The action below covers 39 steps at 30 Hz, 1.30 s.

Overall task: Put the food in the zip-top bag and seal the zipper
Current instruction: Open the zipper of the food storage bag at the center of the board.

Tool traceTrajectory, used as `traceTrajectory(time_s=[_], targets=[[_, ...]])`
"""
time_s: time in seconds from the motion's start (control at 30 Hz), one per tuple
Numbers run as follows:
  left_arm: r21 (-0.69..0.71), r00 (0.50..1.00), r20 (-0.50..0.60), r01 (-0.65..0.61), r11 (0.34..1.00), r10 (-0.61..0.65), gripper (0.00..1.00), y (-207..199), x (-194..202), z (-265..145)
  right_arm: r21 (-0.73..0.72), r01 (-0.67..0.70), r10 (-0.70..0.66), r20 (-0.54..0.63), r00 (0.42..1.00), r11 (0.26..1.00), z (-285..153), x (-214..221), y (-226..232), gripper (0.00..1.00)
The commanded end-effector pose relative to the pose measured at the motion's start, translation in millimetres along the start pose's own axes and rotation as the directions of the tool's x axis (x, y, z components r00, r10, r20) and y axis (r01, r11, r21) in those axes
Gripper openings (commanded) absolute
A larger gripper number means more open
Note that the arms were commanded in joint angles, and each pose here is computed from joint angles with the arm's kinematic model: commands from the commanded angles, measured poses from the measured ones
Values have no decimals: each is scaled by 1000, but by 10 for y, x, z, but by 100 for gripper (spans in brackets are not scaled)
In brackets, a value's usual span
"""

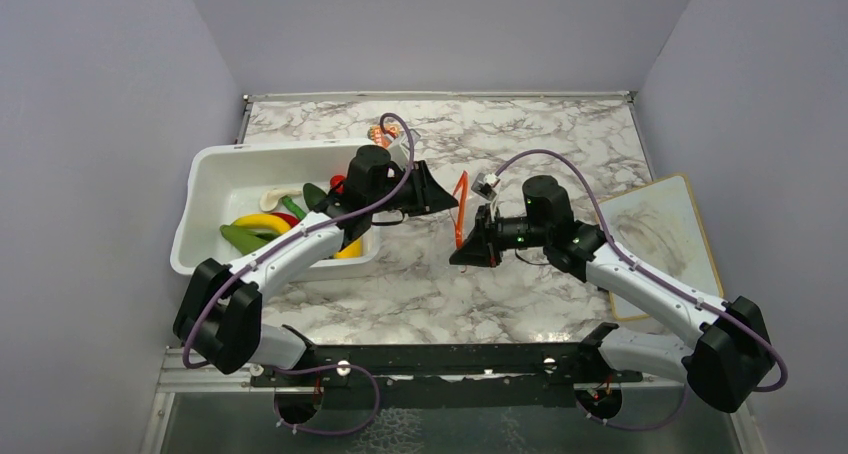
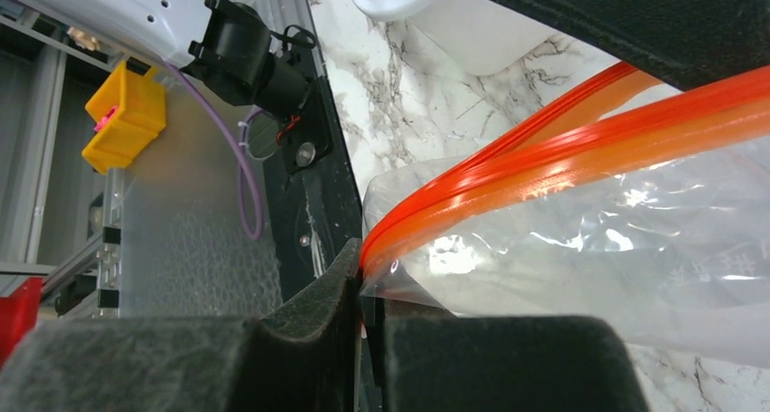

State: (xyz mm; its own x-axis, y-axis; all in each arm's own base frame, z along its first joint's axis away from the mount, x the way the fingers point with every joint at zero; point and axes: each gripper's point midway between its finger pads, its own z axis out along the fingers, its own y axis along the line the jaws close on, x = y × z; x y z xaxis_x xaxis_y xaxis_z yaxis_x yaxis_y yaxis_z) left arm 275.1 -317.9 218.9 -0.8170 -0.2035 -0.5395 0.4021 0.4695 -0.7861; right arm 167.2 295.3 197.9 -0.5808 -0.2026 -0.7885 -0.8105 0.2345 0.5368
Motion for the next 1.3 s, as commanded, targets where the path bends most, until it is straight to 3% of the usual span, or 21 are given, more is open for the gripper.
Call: traceTrajectory(time_s=[0.0, 0.07, 0.1, 0.3, 0.5, 0.73, 1.03, 1.27], targets=[[50, 1000, 3, 15, 999, -15, 17, -72, -11, 41, 16, 18, -19, 21, 1000, 1000, 23, -53, -20, 7], [84, 1000, 12, 16, 996, -17, 1, -128, -16, 26, 50, 1, -2, 24, 1000, 999, 13, -88, -55, 11], [93, 1000, 18, 15, 996, -17, 0, -154, -23, 14, 74, -13, 11, 24, 1000, 997, 5, -109, -77, 15], [106, 994, 83, -85, 991, 76, 0, -294, -156, -107, 212, -130, 121, 56, 991, 969, -119, -281, -137, 37], [46, 966, 134, -231, 972, 223, 0, -304, -252, -248, 333, -270, 171, 297, 939, 904, -422, -757, -114, 50], [52, 931, 166, -337, 940, 325, 0, -440, -304, -395, 470, -494, 293, 437, 850, 732, -652, -893, -346, 50], [17, 923, 159, -356, 934, 349, 0, -363, -284, -395, 331, -623, 443, 478, 758, 709, -423, -1004, -286, 51], [52, 929, 144, -351, 935, 340, 0, -390, -221, -380, 328, -618, 478, 416, 773, 715, -137, -940, -452, 54]])
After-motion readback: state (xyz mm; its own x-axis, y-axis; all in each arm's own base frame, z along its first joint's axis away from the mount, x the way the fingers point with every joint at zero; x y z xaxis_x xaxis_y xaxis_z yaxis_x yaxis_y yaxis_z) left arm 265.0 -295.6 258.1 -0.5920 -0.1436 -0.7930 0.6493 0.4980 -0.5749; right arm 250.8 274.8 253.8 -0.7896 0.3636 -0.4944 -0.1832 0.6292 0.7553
